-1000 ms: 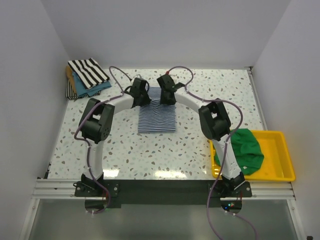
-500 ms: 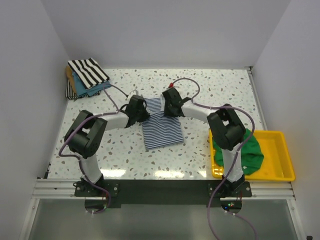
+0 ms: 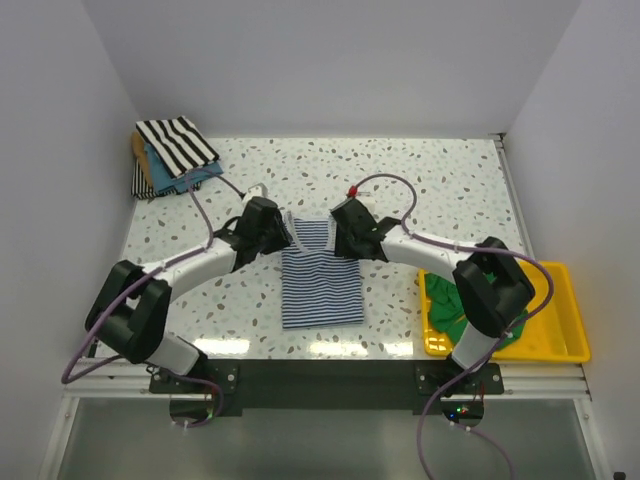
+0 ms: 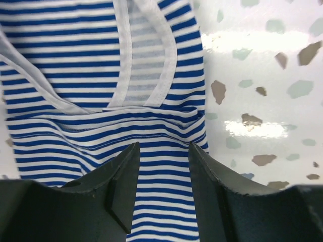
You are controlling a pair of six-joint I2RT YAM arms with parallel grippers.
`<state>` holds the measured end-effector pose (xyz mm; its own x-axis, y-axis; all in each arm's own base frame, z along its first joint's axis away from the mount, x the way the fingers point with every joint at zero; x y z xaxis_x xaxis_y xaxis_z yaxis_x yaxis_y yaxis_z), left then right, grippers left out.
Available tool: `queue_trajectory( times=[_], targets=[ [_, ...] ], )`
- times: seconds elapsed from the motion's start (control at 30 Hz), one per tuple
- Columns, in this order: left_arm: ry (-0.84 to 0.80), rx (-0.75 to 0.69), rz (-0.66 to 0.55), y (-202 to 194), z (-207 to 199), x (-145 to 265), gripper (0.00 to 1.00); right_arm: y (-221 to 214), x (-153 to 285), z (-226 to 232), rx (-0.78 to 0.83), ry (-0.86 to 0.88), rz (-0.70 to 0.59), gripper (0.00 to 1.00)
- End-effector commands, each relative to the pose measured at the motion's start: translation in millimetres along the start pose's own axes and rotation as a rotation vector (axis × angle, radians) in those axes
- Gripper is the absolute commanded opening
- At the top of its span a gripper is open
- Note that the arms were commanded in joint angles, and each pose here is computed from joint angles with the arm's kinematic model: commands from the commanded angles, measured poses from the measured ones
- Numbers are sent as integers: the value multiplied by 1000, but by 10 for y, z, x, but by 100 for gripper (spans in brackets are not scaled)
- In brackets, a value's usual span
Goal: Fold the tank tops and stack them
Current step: Fold the tank top
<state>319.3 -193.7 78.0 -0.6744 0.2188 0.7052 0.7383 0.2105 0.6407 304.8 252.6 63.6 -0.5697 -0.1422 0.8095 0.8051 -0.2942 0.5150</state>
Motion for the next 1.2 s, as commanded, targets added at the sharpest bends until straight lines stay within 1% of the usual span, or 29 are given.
queue_trajectory(
  times=[0.0, 0.03, 0.1, 0.13, 0.17, 0.2, 0.23, 0.27, 0.3, 0.33, 0.37, 0.4, 0.43, 0.5, 0.57, 0.67, 0.73, 0.8, 0.83, 0.9, 0.93, 1.0, 1.03, 1.17],
  targets=[
    [-13, -37, -124, 524, -82, 364, 39, 477, 437, 115, -50, 32, -136, 48],
    [2, -40, -113, 510, -37, 420, 40, 540, 558, 110, -48, 46, -152, 50],
    [22, -5, -118, 512, 33, 561, 43, 550, 638, 60, -42, 39, -152, 50],
    [40, 0, -81, 372, 111, 573, 43, 525, 712, 10, -39, 40, -145, 50],
    [38, 18, -69, 309, 134, 595, 43, 489, 731, -23, -39, 41, -136, 50],
    [12, 30, -51, 232, 125, 660, 43, 348, 714, -104, -34, 42, -98, 50],
    [16, 33, -8, 20, 192, 641, 42, 325, 769, -126, -43, 61, -99, 50],
    [1, 50, 9, -76, 184, 657, 42, 259, 775, -167, -48, 67, -83, 50],
    [-26, 58, 24, -162, 164, 703, 42, 93, 735, -258, -54, 62, -35, 50],
    [-35, 49, 59, -355, 179, 695, 42, 11, 740, -266, -51, 73, -19, 49],
    [-53, 48, 70, -423, 161, 713, 42, -40, 779, -279, -49, 86, -15, 49],
    [-63, 50, 75, -464, 161, 733, 42, -153, 754, -355, -40, 71, 3, 48],
    [-50, 54, 77, -511, 209, 727, 42, -219, 757, -372, -45, 71, 15, 44],
    [-56, 50, 51, -469, 203, 729, 42, -359, 752, -416, -52, 77, 48, 39],
    [-82, 45, 45, -398, 124, 741, 40, -485, 774, -373, -46, 106, 87, 38],
    [-109, 44, 119, -485, 57, 732, 37, -692, 802, -391, -33, 114, 131, 40],
    [-85, 39, 179, -672, 143, 755, 37, -834, 821, -433, -34, 120, 157, 40],
    [-134, 38, 209, -786, 130, 850, 41, -967, 817, -518, -43, 107, 188, 41],
    [-118, 38, 248, -929, 217, 870, 42, -994, 834, -537, -47, 109, 197, 41],
    [-157, 31, 282, -1042, 211, 960, 44, -1103, 856, -589, -58, 111, 228, 41],
    [-155, 25, 318, -1171, 260, 983, 45, -1130, 892, -579, -61, 128, 233, 42],
    [-199, 24, 342, -1258, 227, 1047, 47, -1213, 915, -613, -71, 130, 254, 42],
    [-209, 14, 364, -1356, 238, 1064, 47, -1247, 926, -620, -66, 131, 260, 43],
    [-229, 14, 406, -1525, 241, 1112, 49, -1321, 920, -673, -77, 120, 276, 43]
  ],
)
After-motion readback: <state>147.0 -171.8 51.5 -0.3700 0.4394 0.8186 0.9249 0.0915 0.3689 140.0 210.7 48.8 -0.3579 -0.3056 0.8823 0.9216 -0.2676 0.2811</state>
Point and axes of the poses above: each gripper's point midway between its finger pads, its own x axis back along the fingers, its own z axis along the line the jaws close on, y = z × x, the point moved 2 cm from there along x, back along the fingers, and after that the axes turned 12 degrees about -x, right-handed, at the moved point
